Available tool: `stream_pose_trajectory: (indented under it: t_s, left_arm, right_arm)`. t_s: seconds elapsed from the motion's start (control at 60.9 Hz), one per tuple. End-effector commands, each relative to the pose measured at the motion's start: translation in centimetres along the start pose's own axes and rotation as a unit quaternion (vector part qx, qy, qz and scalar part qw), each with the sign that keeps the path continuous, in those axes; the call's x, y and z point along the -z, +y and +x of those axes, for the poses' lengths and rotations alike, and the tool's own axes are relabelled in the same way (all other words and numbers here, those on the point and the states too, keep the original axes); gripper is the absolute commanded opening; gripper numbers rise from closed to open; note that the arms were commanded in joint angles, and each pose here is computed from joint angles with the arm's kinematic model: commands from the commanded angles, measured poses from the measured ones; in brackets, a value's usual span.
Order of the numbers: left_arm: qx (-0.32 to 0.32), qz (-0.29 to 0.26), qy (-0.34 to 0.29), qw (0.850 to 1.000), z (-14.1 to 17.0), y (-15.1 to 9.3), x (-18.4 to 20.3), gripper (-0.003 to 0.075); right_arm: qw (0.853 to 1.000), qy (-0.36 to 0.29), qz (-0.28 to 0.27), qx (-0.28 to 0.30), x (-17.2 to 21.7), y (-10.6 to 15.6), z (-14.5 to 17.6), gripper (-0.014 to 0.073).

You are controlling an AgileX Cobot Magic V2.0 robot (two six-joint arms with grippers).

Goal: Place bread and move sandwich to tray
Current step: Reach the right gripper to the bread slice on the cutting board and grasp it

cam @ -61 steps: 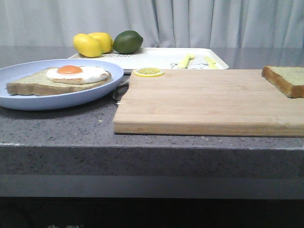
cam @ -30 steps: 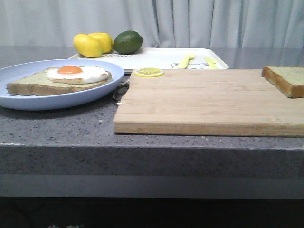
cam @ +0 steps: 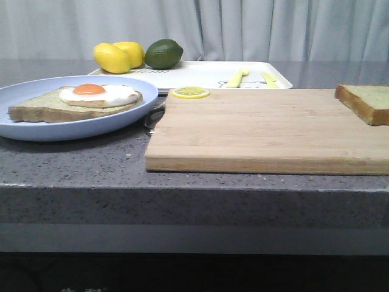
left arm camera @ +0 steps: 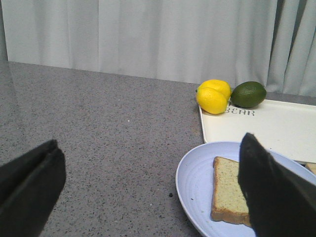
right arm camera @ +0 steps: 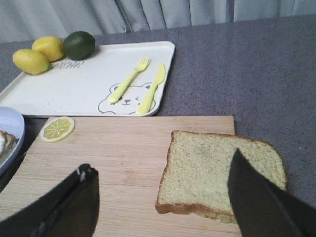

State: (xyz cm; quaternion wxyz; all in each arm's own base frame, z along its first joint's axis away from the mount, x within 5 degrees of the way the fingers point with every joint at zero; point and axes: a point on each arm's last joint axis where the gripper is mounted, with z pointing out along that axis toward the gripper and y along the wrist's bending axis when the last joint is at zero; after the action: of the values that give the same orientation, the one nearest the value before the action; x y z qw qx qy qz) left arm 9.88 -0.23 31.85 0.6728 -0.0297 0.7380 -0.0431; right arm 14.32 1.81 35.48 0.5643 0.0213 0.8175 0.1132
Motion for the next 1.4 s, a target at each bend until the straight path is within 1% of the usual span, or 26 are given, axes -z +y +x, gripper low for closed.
stream_pose_trajectory:
  t_s: [0.0,0.082,0.181,0.312,0.476,0.575,0.69,0.755,0.936,1.051,1.084,1.1,1.166,1.231,1.281,1.33,1.346,1.379]
  left_arm:
    - [0.000,0.004,-0.045,0.999,-1.5,-0.2,0.0,0.0692]
    - [0.000,0.004,-0.045,0.999,-1.5,-0.2,0.0,0.0692]
    - [0.000,0.004,-0.045,0.999,-1.5,-0.2,0.0,0.0692]
    - [0.000,0.004,-0.045,0.999,-1.5,-0.2,0.0,0.0692]
    - [0.000,0.004,-0.045,0.999,-1.5,-0.2,0.0,0.0692]
    - [0.000,0.004,-0.045,0.999,-1.5,-0.2,0.0,0.0692]
    - [0.000,0.004,-0.045,0.999,-1.5,-0.2,0.0,0.0692]
    - [0.000,0.004,-0.045,0.999,-1.5,-0.2,0.0,0.0692]
    - [0.000,0.004,-0.045,0.999,-1.5,-0.2,0.0,0.0692]
    - [0.000,0.004,-0.045,0.999,-1.5,-0.2,0.0,0.0692]
    - [0.000,0.004,-0.045,0.999,-1.5,-0.2,0.0,0.0692]
    - [0.000,0.004,-0.045,0.999,-1.5,-0.2,0.0,0.0692]
    - [0.000,0.004,-0.045,0.999,-1.5,-0.2,0.0,0.0692]
    - [0.000,0.004,-0.045,0.999,-1.5,-0.2,0.0,0.0692]
    - [0.000,0.004,-0.045,0.999,-1.5,-0.2,0.0,0.0692]
    - [0.000,0.004,-0.045,0.999,-1.5,-0.2,0.0,0.0692]
    - [0.000,0.004,-0.045,0.999,-1.5,-0.2,0.0,0.0692]
    - [0.000,0.004,-0.045,0.999,-1.5,-0.2,0.0,0.0692]
  right_arm:
    - [1.000,-0.012,0.014,0.006,-1.6,-0.1,-2.8,0.0498]
    - [0.999,0.008,0.040,0.003,-3.7,-1.1,-4.0,0.0509]
    - [0.995,0.041,0.084,-0.019,-5.9,-3.3,-4.9,0.0524]
    - [0.981,0.110,0.145,-0.066,-8.5,-7.5,-4.9,0.0524]
    - [0.960,0.171,0.174,-0.137,-10.9,-11.4,-3.9,0.0524]
    - [0.953,0.211,0.156,-0.151,-12.3,-12.5,-3.2,0.0524]
    - [0.953,0.234,0.103,-0.160,-13.9,-12.8,-2.8,0.0524]
    - [0.952,0.246,0.083,-0.163,-14.7,-13.0,-2.4,0.0524]
    - [0.944,0.271,0.079,-0.170,-16.2,-13.8,-1.1,0.0524]
    - [0.940,0.278,0.068,-0.183,-16.7,-13.8,-0.7,0.0521]
    - [0.940,0.280,0.063,-0.184,-16.7,-13.7,-0.6,0.0508]
    - [0.940,0.281,0.061,-0.184,-16.7,-13.7,-0.6,0.0498]
    - [0.939,0.283,0.054,-0.189,-16.7,-13.5,-0.7,0.0404]
    - [0.938,0.283,0.047,-0.194,-16.7,-13.3,-0.9,0.0242]
    - [0.938,0.280,0.041,-0.200,-16.6,-13.2,-1.1,0.0081]
    - [0.938,0.279,0.037,-0.203,-16.5,-13.0,-1.2,-0.0043]
    - [0.938,0.278,0.035,-0.203,-16.5,-12.9,-1.3,-0.0073]
    - [0.938,0.278,0.034,-0.202,-16.4,-12.9,-1.4,-0.0072]
